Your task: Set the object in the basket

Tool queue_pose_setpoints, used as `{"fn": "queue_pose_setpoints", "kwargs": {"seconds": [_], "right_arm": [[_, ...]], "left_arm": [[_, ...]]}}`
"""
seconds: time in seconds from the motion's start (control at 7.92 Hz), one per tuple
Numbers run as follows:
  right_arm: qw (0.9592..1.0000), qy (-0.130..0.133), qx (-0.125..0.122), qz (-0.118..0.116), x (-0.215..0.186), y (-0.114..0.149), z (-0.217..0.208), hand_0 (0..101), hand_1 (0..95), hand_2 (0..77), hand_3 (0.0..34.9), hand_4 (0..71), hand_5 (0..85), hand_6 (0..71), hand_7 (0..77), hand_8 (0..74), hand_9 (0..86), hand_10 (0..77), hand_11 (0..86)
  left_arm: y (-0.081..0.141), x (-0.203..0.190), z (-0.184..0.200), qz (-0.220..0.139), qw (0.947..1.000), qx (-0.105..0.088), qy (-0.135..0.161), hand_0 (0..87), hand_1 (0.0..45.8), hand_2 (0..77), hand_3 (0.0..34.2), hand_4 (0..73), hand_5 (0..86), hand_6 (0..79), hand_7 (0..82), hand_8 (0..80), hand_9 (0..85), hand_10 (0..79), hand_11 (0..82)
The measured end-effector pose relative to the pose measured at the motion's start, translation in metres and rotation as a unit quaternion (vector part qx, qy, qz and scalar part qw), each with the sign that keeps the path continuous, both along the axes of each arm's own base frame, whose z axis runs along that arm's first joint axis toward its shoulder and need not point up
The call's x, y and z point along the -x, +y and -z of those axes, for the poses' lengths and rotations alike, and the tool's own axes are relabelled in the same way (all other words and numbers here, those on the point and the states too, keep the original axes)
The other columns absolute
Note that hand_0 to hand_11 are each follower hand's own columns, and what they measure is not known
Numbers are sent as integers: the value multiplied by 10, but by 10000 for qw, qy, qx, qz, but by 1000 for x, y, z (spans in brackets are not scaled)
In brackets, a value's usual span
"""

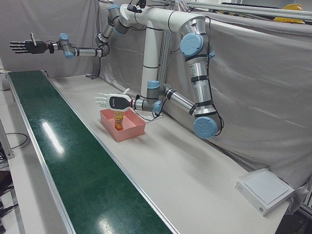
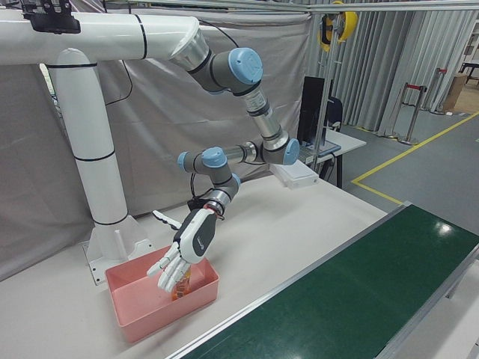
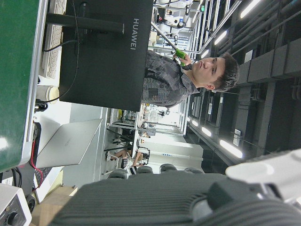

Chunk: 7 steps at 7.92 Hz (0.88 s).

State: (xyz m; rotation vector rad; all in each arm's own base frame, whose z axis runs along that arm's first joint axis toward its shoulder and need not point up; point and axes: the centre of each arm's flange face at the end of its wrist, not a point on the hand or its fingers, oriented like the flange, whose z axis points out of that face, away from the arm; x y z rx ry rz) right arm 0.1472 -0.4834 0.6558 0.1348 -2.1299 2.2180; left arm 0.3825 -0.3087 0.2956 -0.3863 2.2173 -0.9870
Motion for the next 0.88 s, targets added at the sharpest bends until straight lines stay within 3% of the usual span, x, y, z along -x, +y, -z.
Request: {"fn": "queue_pose_setpoints", "kwargs": {"seconds": [0.51, 0.63, 0.88], "right_arm": [[10000, 0, 0, 0, 0, 0, 0, 3, 0, 5, 1, 0, 0, 0, 5, 0, 0, 0, 0], [10000, 0, 0, 0, 0, 0, 0, 3, 0, 5, 0, 0, 0, 0, 5, 0, 0, 0, 0], [10000, 0, 0, 0, 0, 0, 0, 3, 0, 5, 0, 0, 0, 0, 5, 0, 0, 0, 0]], "left_arm": [[1, -1, -1, -19, 10000, 7, 9, 501, 16, 0, 20, 82, 109, 5, 11, 38, 27, 44, 82], [1, -1, -1, -27, 10000, 15, 20, 502, 11, 0, 35, 82, 98, 5, 11, 38, 33, 44, 82], [1, -1, 0, -46, 10000, 27, 62, 501, 11, 0, 22, 82, 104, 5, 11, 38, 49, 44, 82]]}}
